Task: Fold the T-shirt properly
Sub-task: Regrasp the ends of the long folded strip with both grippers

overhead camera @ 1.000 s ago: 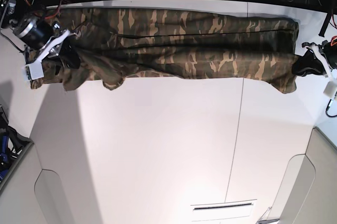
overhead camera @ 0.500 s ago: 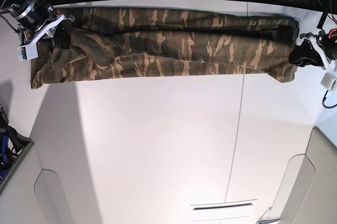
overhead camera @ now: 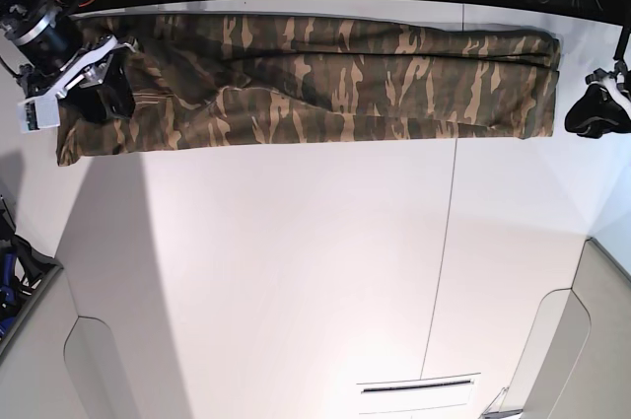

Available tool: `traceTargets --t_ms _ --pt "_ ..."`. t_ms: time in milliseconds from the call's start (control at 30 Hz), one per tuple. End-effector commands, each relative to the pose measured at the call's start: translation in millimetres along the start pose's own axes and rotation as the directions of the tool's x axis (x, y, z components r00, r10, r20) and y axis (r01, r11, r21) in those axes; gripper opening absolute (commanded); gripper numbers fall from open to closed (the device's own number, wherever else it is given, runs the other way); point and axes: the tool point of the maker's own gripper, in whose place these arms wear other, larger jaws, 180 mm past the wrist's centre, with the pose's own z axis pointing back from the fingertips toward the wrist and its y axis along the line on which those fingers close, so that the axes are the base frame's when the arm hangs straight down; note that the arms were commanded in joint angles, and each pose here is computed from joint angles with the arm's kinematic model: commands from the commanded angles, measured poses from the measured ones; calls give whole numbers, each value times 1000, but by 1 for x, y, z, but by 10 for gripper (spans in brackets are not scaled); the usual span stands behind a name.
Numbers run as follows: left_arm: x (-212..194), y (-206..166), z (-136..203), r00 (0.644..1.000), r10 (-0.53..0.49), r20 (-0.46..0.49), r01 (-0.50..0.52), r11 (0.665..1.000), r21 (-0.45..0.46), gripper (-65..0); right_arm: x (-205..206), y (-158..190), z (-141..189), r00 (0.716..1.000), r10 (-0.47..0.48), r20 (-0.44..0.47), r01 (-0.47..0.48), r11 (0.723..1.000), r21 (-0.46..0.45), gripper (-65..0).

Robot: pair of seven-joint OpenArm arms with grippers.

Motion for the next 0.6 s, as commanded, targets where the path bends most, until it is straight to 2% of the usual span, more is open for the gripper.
traceTargets --t_ms 0,100,167,233,467,567 --pt "14 0 7 999 -25 35 25 1000 -2 -419 15 5 5 998 16 56 -17 1000 13 -394" --pt "7 -1 7 1000 -13 24 13 1000 -4 -338 22 12 2 995 -8 97 6 1000 19 -462" --pt "-1 -3 4 1000 10 24 -10 1000 -11 -296 17 14 -3 994 -49 95 47 999 21 -551" --pt "-10 -7 0 999 44 30 -43 999 -23 -293 5 14 -9 994 -84 73 82 996 28 -650" --pt "-36 4 -12 984 169 62 -169 986 -2 -292 -63 -23 -35 981 -193 -36 190 980 -56 -650" --pt "-47 14 -14 972 224 67 -225 974 11 -238 -84 -40 -39 970 -234 -62 229 970 -76 -650"
